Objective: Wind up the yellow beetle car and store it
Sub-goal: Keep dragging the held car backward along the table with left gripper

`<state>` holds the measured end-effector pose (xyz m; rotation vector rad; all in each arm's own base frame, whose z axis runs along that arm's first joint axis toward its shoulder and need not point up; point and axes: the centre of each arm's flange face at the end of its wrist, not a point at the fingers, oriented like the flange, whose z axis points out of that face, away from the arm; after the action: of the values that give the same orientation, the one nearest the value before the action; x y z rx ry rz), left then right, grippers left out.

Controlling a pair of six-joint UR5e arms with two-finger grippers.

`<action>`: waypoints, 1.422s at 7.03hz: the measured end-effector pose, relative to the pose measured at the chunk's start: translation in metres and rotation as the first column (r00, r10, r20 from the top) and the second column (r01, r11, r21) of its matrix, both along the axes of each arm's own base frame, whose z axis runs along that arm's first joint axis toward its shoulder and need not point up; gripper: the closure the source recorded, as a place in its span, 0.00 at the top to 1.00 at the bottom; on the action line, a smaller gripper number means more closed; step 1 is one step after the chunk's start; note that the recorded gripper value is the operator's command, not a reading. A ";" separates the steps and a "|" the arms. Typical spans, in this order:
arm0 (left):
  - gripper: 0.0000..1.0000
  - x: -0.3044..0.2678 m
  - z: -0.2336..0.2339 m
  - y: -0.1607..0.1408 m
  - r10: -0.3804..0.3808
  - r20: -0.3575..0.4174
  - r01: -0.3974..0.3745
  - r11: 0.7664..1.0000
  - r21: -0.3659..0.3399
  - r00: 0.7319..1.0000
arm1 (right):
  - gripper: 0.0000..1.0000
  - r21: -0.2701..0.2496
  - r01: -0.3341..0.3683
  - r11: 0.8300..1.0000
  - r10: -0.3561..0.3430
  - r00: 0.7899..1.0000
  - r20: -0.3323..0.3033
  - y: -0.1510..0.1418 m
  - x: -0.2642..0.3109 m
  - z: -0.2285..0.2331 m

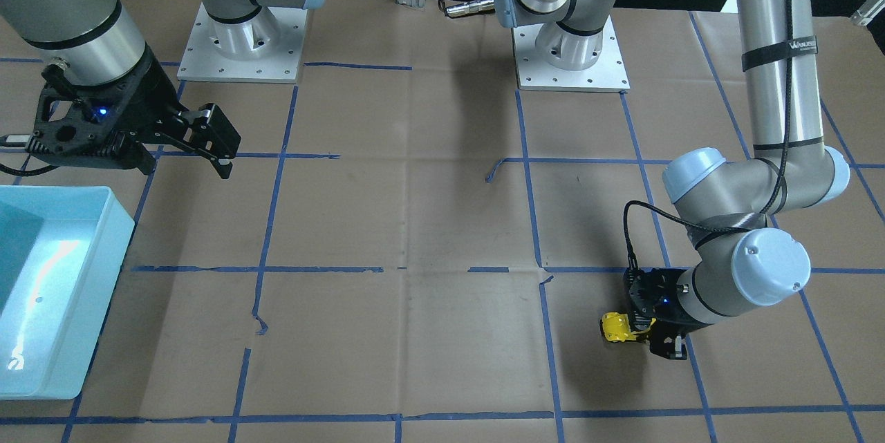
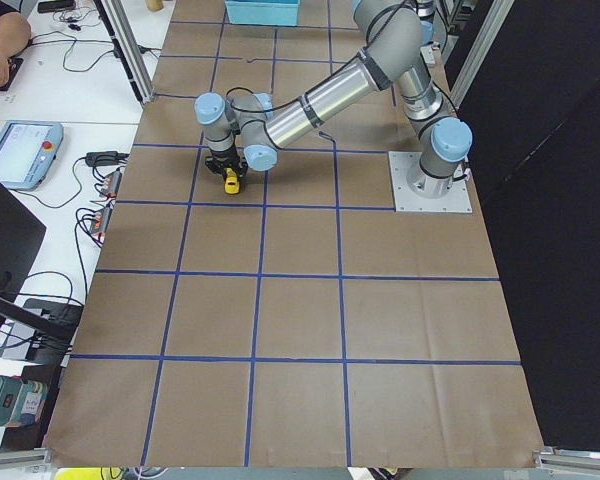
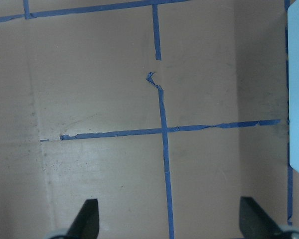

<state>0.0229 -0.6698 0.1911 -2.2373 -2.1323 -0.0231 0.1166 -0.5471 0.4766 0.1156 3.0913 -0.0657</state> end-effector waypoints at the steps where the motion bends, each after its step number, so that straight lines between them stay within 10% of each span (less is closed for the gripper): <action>1: 0.08 0.000 0.000 0.000 0.000 0.000 0.000 1.000 0.000 1.000 | 1.00 -0.003 0.000 1.000 0.000 1.000 0.000 0.000 0.000 0.001; 10: 0.08 0.020 -0.005 0.003 -0.024 -0.005 0.024 1.000 0.007 1.000 | 1.00 -0.008 -0.001 1.000 0.001 1.000 0.017 -0.001 0.002 0.002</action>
<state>0.0429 -0.6672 0.1863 -2.2567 -2.0992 -0.0267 0.1188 -0.5477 0.4781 0.1142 3.0736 -0.0769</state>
